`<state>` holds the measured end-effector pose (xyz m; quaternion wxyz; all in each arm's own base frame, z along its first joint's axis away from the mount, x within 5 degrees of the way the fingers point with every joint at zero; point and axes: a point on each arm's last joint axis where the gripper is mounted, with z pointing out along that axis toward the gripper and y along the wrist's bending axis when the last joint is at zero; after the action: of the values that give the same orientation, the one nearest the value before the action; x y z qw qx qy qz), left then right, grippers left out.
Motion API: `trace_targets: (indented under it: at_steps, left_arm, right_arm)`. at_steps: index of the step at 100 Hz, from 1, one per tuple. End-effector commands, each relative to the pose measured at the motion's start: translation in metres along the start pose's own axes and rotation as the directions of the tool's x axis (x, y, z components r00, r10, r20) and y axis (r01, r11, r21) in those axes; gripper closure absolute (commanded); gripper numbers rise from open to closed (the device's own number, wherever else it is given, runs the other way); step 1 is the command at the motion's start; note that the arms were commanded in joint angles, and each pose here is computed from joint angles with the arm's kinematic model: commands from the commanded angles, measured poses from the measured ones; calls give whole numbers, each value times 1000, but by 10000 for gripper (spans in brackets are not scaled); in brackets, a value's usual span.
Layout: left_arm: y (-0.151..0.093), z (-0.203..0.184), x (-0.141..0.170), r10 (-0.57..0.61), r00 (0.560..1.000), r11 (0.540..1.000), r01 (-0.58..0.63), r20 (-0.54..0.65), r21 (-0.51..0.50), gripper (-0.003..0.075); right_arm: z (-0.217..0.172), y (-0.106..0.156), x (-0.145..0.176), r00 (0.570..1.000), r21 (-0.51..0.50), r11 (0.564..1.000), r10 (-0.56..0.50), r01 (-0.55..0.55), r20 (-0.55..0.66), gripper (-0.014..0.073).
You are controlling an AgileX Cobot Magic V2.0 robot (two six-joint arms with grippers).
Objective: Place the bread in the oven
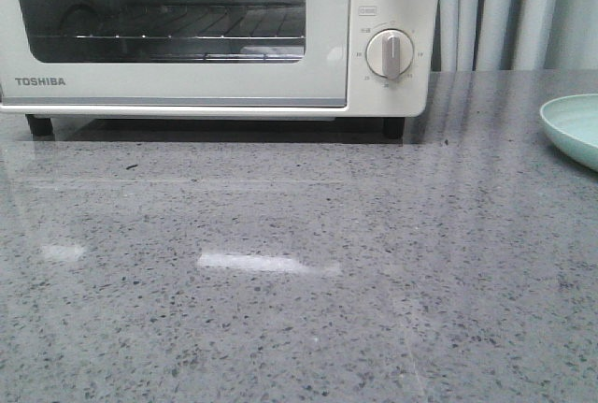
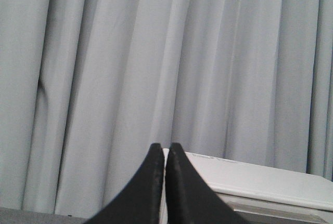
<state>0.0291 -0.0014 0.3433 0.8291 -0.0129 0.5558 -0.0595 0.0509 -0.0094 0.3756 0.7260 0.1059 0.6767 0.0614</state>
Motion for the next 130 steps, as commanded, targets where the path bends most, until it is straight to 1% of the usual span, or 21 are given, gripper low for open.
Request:
trace_targets:
  at_steps: [1, 8, 16, 21, 23, 25, 29, 36, 47, 57, 68, 74, 86, 89, 95, 96, 97, 100, 110, 120, 130]
  left_arm:
    - [-2, 13, -22, 46, 998, 999, -46, 54, 1, 741]
    - [-3, 21, -28, 90, 995, 996, -90, 45, 0, 741]
    - [-3, 29, -33, 99, 994, 995, -99, 39, 0, 741]
    - [-3, 34, -35, 101, 994, 995, -101, 35, 0, 741]
    - [-4, 35, -36, 102, 994, 995, -102, 35, 1, 741]
    - [-4, 37, -36, 105, 994, 994, -105, 33, 1, 741]
    - [-4, 40, -37, 113, 993, 994, -113, 36, 2, 741]
    - [-5, 45, -38, 143, 989, 990, -144, 40, 10, 741]
    - [-9, 53, -40, 161, 987, 984, -162, 30, 68, 741]
    - [-16, 64, -37, 131, 991, 979, -129, 2, 158, 741]
    - [-31, 78, -36, 132, 991, 950, -122, -18, 289, 742]
    - [-42, 88, -35, 116, 992, 930, -93, -44, 355, 742]
    - [-62, 111, -32, 124, 982, 899, -51, -142, 435, 742]
    - [-66, 118, -34, 121, 979, 896, -38, -162, 442, 742]
    - [-74, 134, -27, 142, 963, 896, -27, -228, 444, 742]
    - [-75, 136, -31, 129, 965, 897, -17, -227, 441, 742]
    - [-76, 139, -27, 139, 959, 897, -16, -246, 442, 742]
    - [-79, 146, -28, 122, 956, 900, 7, -266, 437, 742]
    - [-89, 166, -28, 87, 942, 904, 61, -323, 424, 741]
    - [-97, 182, -21, 78, 924, 905, 91, -374, 415, 741]
    - [-102, 190, -12, 97, 897, 907, 99, -431, 410, 741]
  right_arm:
    - [11, 11, -24, 996, -38, 996, 73, -75, -42, 652]
    - [17, 20, -32, 978, -75, 979, 180, -189, -109, 652]
    - [23, 30, -41, 936, -115, 938, 305, -327, -173, 652]
    - [27, 34, -44, 922, -130, 922, 338, -365, -190, 652]
    - [28, 35, -46, 927, -135, 926, 324, -352, -188, 652]
    - [30, 35, -47, 940, -142, 938, 289, -316, -181, 652]
    - [32, 36, -49, 967, -156, 965, 183, -211, -175, 652]
    - [35, 38, -52, 981, -166, 980, 78, -109, -179, 643]
    - [40, 39, -54, 980, -180, 984, -51, 16, -194, 644]
    - [46, 40, -52, 970, -192, 977, -136, 97, -202, 644]
    - [52, 40, -48, 958, -195, 971, -181, 138, -222, 644]
    - [55, 40, -47, 954, -192, 969, -199, 156, -226, 644]
    - [57, 37, -47, 942, -169, 961, -252, 217, -222, 644]
    - [58, 36, -47, 939, -163, 959, -265, 233, -219, 644]
    - [58, 35, -49, 936, -152, 953, -288, 261, -203, 644]
    - [58, 35, -50, 935, -151, 953, -290, 263, -202, 644]
    - [58, 35, -50, 935, -150, 952, -292, 266, -202, 644]
    - [58, 35, -52, 933, -145, 950, -300, 275, -200, 644]
    - [60, 37, -60, 927, -141, 951, -301, 275, -224, 644]
    - [64, 40, -72, 918, -134, 952, -301, 274, -260, 644]
    - [72, 44, -87, 912, -129, 954, -298, 272, -280, 644]
